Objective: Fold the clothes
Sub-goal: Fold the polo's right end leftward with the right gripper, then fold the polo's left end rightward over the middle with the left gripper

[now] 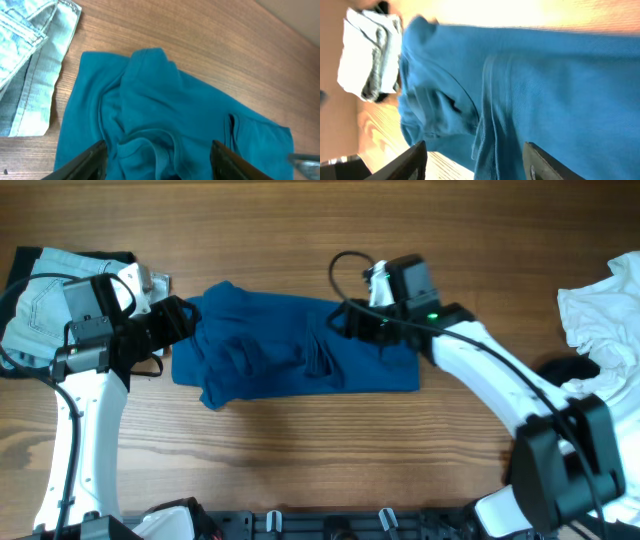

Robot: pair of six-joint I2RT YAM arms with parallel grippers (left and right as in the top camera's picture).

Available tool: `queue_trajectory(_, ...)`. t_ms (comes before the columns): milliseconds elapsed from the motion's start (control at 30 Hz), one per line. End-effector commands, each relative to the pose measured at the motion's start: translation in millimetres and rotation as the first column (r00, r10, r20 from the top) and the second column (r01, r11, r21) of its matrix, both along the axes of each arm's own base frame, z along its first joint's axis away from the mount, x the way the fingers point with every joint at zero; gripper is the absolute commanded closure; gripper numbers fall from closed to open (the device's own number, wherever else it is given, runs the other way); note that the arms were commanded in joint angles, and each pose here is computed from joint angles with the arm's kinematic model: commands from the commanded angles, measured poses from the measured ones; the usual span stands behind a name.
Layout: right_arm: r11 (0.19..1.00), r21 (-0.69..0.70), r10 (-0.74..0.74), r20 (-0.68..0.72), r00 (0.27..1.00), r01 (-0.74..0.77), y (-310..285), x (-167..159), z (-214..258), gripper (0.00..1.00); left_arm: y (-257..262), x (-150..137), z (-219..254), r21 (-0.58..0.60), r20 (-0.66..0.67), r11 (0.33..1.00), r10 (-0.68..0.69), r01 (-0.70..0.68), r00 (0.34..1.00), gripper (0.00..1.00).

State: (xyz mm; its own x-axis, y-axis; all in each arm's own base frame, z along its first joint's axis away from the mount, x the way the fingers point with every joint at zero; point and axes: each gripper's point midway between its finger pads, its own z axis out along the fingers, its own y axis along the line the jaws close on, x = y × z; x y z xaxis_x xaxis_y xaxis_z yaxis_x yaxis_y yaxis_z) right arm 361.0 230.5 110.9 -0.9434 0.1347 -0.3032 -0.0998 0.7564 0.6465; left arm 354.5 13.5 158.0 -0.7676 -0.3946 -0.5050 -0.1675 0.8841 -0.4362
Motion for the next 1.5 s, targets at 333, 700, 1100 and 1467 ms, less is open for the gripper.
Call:
queue_trajectory(333, 0.98, -0.194, -0.047, -0.033, 0.998, 0.039, -75.2, -12.0, -2.4, 0.5, -1.1, -14.7, -78.3, -0.028, -0.262, 0.999, -0.044, 0.037, 0.964, 0.21)
queue_trajectory(700, 0.965, -0.262, -0.031, -0.062, 0.998, 0.013, -85.2, -22.2, -11.9, 0.49, 0.5, -6.9, -154.1, -0.052, -0.392, 0.998, -0.054, 0.036, 0.918, 0.16)
queue_trajectory(1100, 0.966, -0.26, -0.028, -0.051, 0.998, 0.014, -84.4, -20.2, -11.0, 0.49, -42.4, -8.2, -169.8, -0.088, -0.375, 0.966, -0.257, 0.242, 0.891, 0.17)
queue_trajectory(1467, 0.966, -0.26, -0.028, -0.054, 0.998, 0.013, -84.5, -20.7, -11.2, 0.5, -60.7, -15.4, -185.6, -0.02, -0.424, 0.944, -0.307, 0.33, 0.852, 0.8)
